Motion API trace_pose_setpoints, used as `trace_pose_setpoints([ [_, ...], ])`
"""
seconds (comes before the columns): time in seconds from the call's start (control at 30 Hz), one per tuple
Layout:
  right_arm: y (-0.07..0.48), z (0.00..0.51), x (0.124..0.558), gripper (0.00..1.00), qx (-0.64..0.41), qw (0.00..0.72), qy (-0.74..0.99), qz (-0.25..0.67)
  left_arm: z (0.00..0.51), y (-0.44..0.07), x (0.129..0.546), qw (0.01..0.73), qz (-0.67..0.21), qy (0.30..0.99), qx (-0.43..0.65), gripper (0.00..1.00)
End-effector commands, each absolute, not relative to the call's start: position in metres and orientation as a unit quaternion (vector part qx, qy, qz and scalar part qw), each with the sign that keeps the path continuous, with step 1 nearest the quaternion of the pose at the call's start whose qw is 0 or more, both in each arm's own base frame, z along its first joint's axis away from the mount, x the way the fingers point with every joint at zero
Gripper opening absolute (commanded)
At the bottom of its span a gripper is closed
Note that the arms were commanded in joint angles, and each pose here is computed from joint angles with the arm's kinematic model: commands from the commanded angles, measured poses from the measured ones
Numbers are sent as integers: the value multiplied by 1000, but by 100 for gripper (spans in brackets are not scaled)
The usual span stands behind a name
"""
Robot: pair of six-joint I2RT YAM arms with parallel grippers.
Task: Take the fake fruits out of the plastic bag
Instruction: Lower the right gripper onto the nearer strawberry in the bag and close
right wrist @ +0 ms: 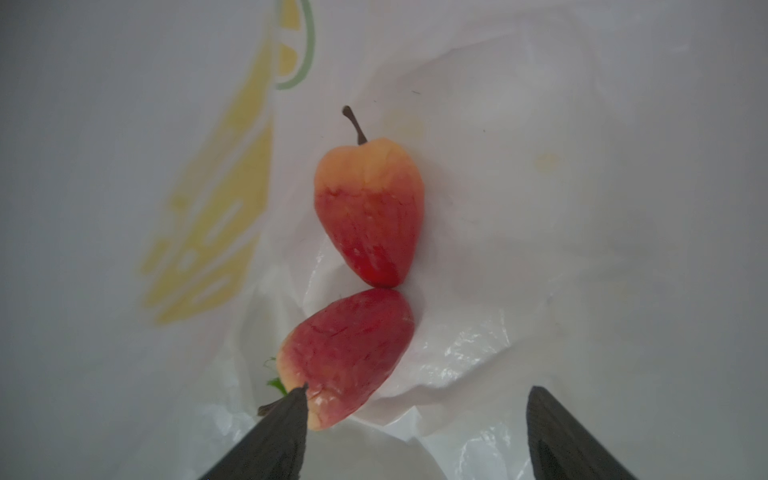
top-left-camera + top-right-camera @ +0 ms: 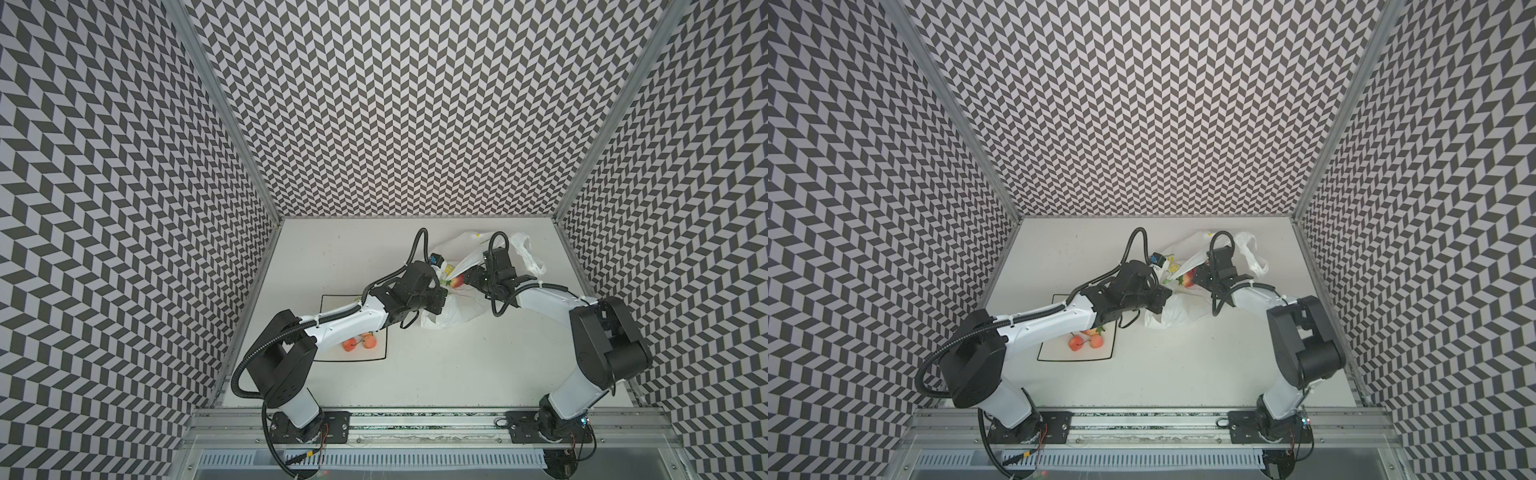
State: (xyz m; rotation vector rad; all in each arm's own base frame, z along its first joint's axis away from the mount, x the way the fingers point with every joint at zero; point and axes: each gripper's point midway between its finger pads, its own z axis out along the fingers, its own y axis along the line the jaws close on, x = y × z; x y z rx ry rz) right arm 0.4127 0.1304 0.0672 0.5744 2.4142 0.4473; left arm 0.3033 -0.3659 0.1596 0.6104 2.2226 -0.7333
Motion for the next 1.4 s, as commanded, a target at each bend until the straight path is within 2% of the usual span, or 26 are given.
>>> trace_pose_setpoints([
  [0.0,140,73,426,82,227,311,902,195,178,-374,302,370,-296,845,248,0],
  [0.4,174,79,431,82,300,276,864,295,174,-383,299,362,-319,838,255,0],
  [0.6,193,77,435,81,327,254,856,310,173,-385,299,362,-321,836,258,0],
  [0.87,196,45,433,81,378,199,869,250,173,-386,299,360,-323,835,261,0],
  [1.1,188,35,441,80,406,202,867,207,178,-382,298,368,-318,834,261,0],
  [1.37,187,26,444,66,410,194,873,178,180,-374,300,378,-303,836,258,0],
])
